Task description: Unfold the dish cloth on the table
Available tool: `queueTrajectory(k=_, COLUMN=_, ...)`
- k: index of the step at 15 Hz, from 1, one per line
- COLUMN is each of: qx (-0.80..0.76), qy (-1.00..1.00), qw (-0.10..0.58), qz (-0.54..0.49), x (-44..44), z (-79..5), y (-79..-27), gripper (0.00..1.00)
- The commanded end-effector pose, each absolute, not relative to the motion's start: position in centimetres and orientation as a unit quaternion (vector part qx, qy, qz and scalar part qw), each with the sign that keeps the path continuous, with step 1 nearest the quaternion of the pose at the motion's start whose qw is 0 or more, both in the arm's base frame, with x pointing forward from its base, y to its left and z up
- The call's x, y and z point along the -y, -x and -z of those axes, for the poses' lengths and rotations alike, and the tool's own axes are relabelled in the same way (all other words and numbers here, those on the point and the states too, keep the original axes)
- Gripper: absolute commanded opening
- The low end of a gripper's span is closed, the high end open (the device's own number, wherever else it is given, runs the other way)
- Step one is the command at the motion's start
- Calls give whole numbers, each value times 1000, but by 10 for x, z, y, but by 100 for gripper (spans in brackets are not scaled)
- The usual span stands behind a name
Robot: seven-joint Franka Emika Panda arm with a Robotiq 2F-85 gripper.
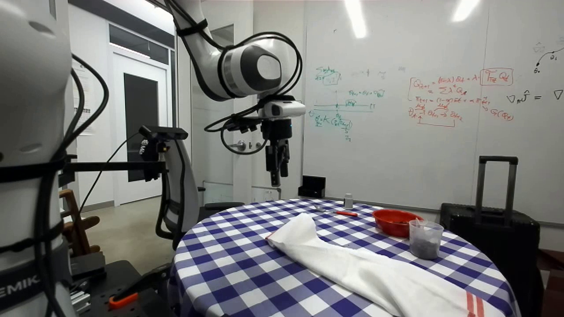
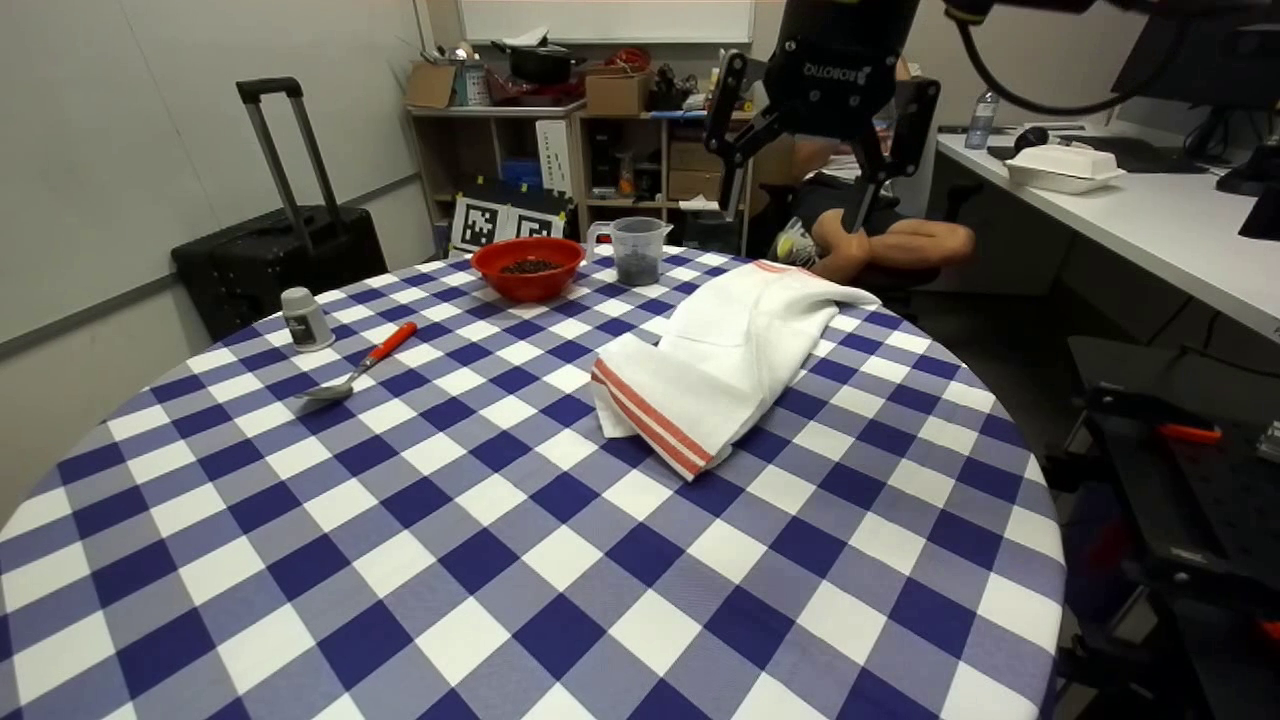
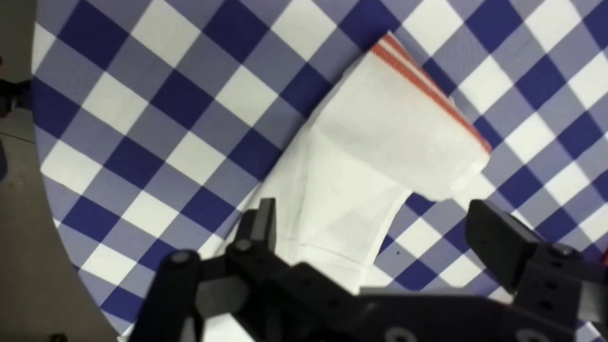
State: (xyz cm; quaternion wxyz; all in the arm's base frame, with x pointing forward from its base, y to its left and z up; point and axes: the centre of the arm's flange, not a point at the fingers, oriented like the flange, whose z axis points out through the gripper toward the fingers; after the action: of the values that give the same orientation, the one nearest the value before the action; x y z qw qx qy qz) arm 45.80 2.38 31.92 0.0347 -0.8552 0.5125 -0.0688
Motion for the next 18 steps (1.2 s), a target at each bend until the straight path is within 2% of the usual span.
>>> queueTrajectory(k=1, qx=-437, qy=899, qw=28, qz=13, x=-19, z=-353, y=-451, gripper=100)
queueTrajectory(k=7, qx=-299, qy=953, qw=-36, qz=-45, x=3, z=-385, y=-440, gripper=100)
queueTrajectory(k=17, qx=-40, qy=996, qw=-28, qz=-72, x=-33, z=-410, y=-432, gripper=100)
queueTrajectory(k=18, qx=-86, qy=993, qw=-34, qz=-70, x=-30, z=-396, y=-433, gripper=100)
